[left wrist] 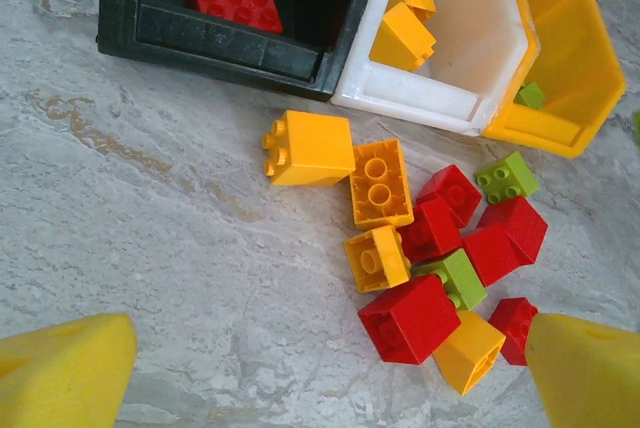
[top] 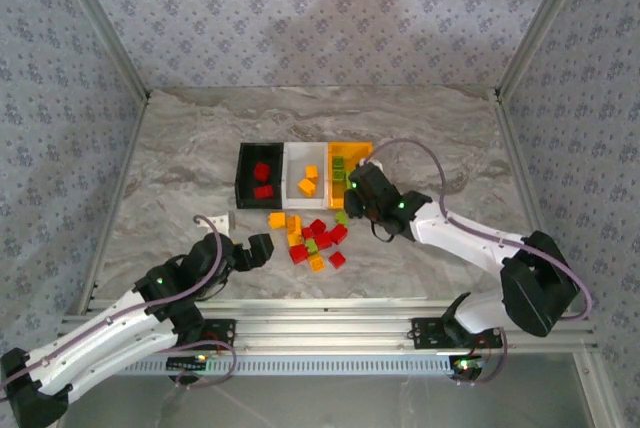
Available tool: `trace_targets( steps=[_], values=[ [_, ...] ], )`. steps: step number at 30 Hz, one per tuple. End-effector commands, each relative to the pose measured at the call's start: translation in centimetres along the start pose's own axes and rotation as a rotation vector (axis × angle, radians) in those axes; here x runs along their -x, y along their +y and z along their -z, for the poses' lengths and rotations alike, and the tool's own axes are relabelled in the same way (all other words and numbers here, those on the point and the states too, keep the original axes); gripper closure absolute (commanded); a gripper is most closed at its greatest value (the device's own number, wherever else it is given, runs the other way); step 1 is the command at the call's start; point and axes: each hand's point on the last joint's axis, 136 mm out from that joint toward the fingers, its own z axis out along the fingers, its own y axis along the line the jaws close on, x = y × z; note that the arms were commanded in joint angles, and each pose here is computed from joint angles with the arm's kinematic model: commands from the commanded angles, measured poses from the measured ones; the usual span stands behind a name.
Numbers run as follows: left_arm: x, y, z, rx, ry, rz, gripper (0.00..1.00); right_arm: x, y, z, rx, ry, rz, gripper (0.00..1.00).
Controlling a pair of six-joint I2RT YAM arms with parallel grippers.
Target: Sort the legos into containers by color
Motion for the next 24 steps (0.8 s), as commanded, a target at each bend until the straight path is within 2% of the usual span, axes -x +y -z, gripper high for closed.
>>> trace_targets(
  steps=[1,9,11,13,15,18,23,24],
  values=[
    [-0.2,0.9,0.0,0.036,-0.002,0.001,0.0,2.6,-0.8,-1.3,-0.079,-0.005,0.015,0.75],
    [-1.0,1.6,0.1,0.06,0.036,0.0,0.0,7.0,-1.8,-6.6,-0.176,0.023,-0.033,0.71],
    [-1.1,1.6,0.2,0.059,0.041,-0.003,0.0,7.5,-2.1,-7.2,-0.19,0.022,-0.046,0.67],
    [-1.0,1.4,0.2,0.053,0.042,-0.008,0.0,7.9,-2.1,-7.4,-0.189,0.026,-0.058,0.56],
    [-0.9,1.1,0.2,0.044,0.043,-0.017,0.0,8.2,-1.9,-7.2,-0.18,0.019,-0.058,0.42],
    [-0.6,0.8,0.3,0.043,0.048,-0.037,0.0,8.5,-1.1,-5.7,-0.157,-0.006,-0.048,0.31],
    [0.4,0.2,1.0,0.052,0.045,-0.071,0.0,6.5,0.8,-1.7,-0.082,-0.036,-0.02,0.23],
    [0.6,0.0,1.1,0.046,0.042,-0.075,0.0,4.7,0.8,-1.2,-0.077,-0.02,-0.002,0.22]
  ],
)
